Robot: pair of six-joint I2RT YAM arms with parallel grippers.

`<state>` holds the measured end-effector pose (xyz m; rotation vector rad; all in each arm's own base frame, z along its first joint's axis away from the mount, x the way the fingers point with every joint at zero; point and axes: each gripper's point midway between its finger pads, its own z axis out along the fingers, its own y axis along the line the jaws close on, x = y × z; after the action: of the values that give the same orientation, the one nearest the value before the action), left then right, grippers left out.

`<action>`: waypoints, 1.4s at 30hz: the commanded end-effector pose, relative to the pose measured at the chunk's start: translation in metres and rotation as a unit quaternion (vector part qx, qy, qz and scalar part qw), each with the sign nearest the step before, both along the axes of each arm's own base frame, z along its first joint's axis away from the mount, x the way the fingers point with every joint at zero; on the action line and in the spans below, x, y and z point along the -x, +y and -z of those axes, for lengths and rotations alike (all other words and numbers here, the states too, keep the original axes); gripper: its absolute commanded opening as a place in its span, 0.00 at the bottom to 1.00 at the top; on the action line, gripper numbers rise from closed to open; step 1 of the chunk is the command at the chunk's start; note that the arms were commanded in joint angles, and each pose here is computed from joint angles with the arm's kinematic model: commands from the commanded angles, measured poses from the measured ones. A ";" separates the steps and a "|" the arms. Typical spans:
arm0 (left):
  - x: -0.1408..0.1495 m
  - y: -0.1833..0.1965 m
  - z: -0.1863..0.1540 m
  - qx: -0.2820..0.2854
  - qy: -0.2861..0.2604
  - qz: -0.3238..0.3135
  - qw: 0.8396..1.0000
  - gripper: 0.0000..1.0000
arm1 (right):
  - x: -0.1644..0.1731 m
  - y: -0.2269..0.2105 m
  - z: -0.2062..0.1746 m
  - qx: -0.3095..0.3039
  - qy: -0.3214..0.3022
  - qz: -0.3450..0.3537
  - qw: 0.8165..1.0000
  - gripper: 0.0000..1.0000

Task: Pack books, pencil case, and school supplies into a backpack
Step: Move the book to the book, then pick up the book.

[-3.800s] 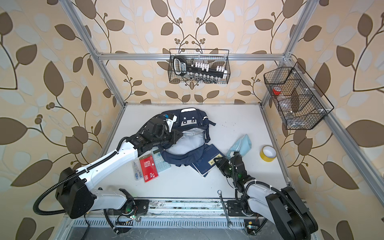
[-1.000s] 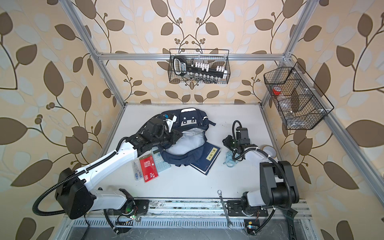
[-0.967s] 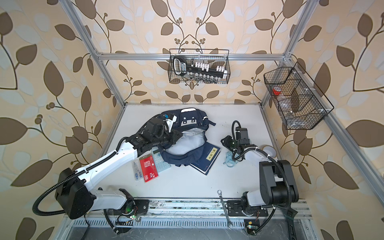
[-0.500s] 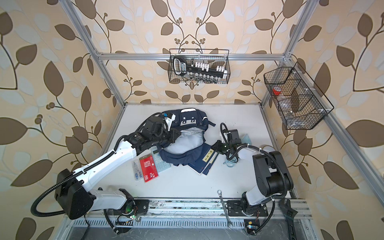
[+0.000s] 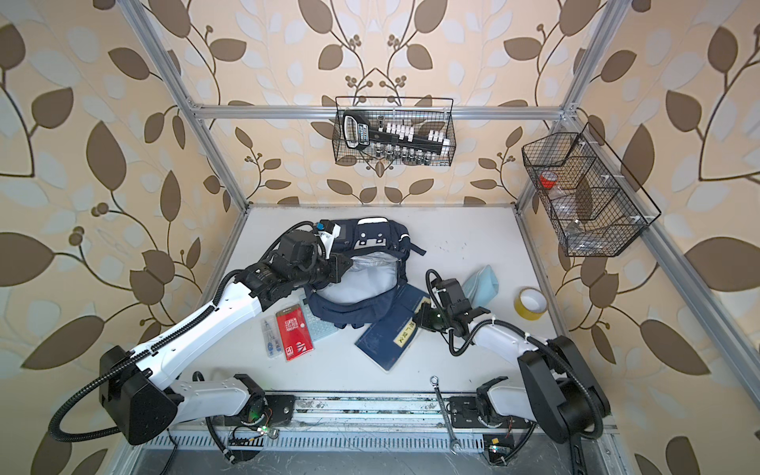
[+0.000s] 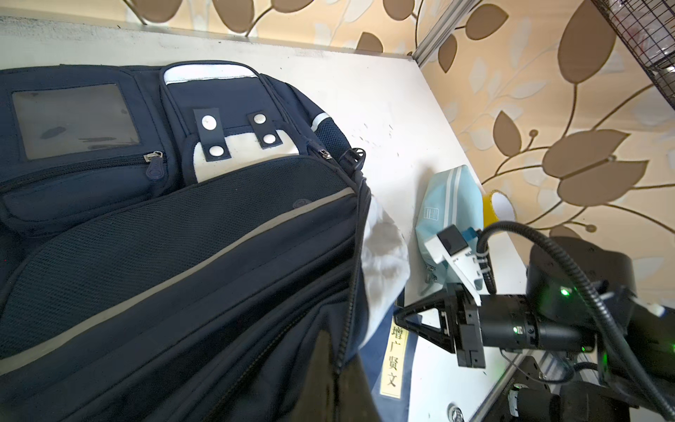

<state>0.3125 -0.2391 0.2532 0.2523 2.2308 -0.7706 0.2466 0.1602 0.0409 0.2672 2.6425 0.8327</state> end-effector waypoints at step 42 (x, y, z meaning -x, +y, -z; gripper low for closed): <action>0.003 -0.087 0.079 0.175 0.145 0.041 0.973 0.00 | 0.052 -0.044 0.039 -0.109 0.040 0.250 0.961 0.70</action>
<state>0.3050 -0.3048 0.1655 0.0773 2.3869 -1.1765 0.2125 0.1287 0.0355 0.8475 2.3189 1.0174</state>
